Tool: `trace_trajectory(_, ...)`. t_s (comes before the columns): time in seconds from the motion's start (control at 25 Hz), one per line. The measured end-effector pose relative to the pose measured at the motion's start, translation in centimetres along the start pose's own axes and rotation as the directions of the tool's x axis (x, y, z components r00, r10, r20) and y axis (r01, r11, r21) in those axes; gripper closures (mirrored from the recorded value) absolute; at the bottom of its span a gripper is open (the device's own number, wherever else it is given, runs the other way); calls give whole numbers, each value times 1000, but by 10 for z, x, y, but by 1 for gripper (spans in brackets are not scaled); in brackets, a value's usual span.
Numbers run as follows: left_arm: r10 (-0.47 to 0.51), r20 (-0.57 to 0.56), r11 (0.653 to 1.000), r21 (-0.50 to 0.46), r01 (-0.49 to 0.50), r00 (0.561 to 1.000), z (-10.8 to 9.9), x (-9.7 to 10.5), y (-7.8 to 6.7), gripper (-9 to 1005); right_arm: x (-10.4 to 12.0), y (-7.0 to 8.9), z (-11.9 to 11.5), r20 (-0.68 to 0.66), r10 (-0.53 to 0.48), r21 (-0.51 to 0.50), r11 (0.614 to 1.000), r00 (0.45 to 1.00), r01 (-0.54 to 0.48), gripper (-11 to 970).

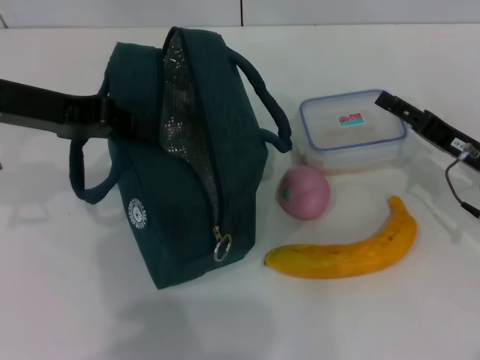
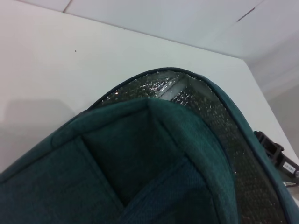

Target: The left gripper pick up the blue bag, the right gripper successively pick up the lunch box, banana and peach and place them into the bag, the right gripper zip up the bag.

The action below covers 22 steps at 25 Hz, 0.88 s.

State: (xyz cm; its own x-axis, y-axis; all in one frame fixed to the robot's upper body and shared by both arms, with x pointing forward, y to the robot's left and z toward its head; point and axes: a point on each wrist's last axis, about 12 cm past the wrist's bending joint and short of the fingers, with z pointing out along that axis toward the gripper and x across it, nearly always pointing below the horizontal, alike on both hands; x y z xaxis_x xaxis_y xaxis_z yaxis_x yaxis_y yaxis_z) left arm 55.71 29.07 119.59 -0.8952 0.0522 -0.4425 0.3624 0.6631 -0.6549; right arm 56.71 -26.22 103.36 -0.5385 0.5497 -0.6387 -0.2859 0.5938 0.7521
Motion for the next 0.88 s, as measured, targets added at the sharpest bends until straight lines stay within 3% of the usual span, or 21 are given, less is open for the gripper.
trace_trajectory(0.88, 33, -24, 999, 21, -33, 999, 10, -5, -1, 961, -3, 9, -3, 3, 141, -88, 986, 990, -141, 165)
